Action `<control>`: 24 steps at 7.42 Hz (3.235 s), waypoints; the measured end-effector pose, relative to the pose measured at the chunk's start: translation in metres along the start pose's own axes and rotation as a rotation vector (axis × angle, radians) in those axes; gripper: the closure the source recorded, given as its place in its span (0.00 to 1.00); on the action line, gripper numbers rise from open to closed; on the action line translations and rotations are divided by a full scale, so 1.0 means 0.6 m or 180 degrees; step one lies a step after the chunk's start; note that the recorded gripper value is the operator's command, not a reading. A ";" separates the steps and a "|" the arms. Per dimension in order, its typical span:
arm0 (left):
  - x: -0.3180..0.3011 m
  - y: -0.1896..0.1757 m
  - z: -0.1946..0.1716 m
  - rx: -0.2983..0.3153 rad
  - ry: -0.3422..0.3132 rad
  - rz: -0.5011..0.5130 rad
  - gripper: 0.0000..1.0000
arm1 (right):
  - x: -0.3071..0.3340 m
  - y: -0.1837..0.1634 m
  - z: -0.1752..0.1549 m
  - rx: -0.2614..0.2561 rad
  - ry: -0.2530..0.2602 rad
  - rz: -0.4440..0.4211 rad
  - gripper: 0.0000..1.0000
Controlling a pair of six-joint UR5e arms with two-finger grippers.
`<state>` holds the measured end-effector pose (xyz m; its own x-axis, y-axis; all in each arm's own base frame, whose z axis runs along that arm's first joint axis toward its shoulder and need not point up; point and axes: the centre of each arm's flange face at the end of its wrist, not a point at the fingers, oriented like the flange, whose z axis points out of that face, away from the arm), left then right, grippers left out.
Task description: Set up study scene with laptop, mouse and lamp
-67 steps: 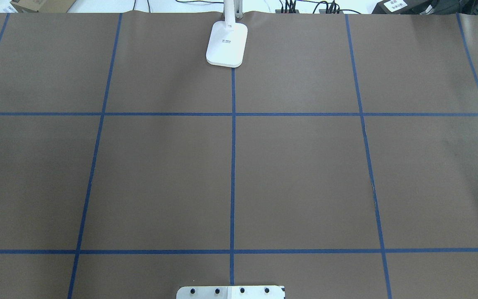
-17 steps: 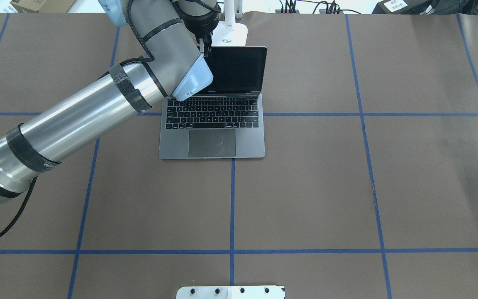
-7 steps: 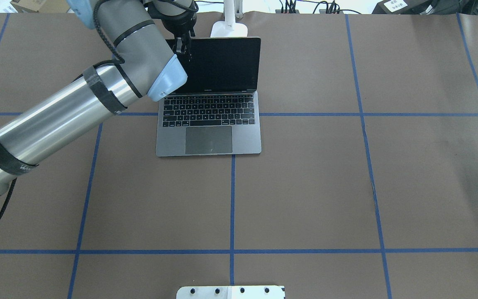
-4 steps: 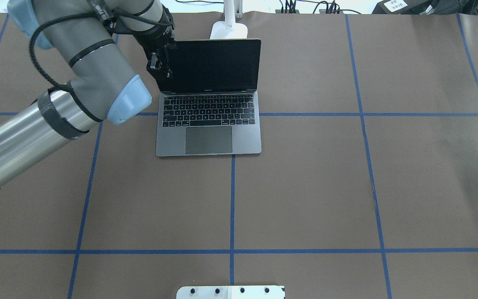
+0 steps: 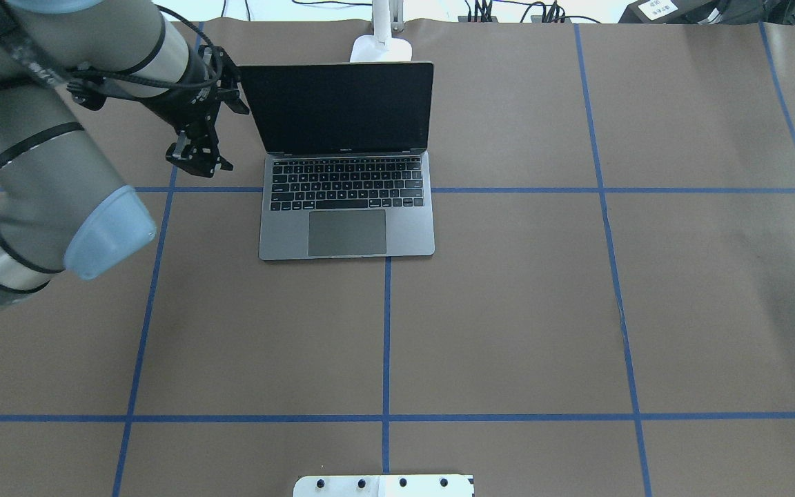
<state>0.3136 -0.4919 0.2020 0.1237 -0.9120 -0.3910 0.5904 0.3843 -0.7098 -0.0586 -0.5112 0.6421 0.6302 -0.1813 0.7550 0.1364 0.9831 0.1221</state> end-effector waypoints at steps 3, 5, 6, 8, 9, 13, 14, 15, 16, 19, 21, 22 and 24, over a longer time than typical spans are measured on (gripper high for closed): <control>-0.167 -0.106 -0.021 0.0038 -0.0242 0.1233 0.00 | -0.016 0.008 -0.017 0.0061 -0.0013 -0.0091 0.01; -0.270 -0.190 -0.058 0.0014 -0.0432 0.2258 0.00 | -0.009 0.049 -0.017 0.0036 -0.0016 -0.0097 0.01; -0.305 -0.246 -0.078 -0.0044 -0.0510 0.2721 0.00 | 0.000 0.073 -0.012 0.0003 -0.0004 -0.0201 0.01; -0.366 -0.352 -0.109 -0.0171 -0.0538 0.3469 0.00 | 0.047 0.124 0.005 -0.0099 0.0021 -0.0654 0.01; -0.387 -0.396 -0.106 -0.0178 -0.0523 0.3735 0.00 | 0.073 0.153 0.011 -0.0144 0.0037 -0.0764 0.01; -0.429 -0.541 -0.096 -0.0108 -0.0491 0.4264 0.00 | 0.182 0.259 0.068 -0.0438 -0.0021 -0.1126 0.01; -0.432 -0.544 -0.094 -0.0198 -0.0434 0.4238 0.00 | 0.210 0.291 0.094 -0.0515 -0.0190 -0.1209 0.01; -0.432 -0.541 -0.097 -0.0278 -0.0363 0.4214 0.00 | 0.230 0.327 0.112 -0.0545 -0.0374 -0.1253 0.01; -0.431 -0.537 -0.104 -0.0303 -0.0303 0.4203 0.00 | 0.238 0.354 0.121 -0.0543 -0.0511 -0.1299 0.01; -0.423 -0.523 -0.125 -0.0255 -0.0210 0.4073 0.00 | 0.225 0.365 0.145 -0.0647 -0.0784 -0.1324 0.01; -0.420 -0.517 -0.132 -0.0234 -0.0184 0.4002 0.00 | 0.208 0.305 0.141 -0.0763 -0.0796 -0.1314 0.01; -0.419 -0.513 -0.134 -0.0227 -0.0174 0.4000 0.00 | 0.201 0.262 0.132 -0.0841 -0.0744 -0.1417 0.01; -0.418 -0.509 -0.138 -0.0220 -0.0160 0.3987 0.00 | 0.204 0.171 0.079 -0.1120 -0.0616 -0.1630 0.01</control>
<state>0.0361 -0.3687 0.4682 0.5996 0.0802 -0.7963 0.0029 0.9947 0.1024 -0.0039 -0.4315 0.7775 0.2743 -0.5845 0.7636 0.6460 0.7002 0.3039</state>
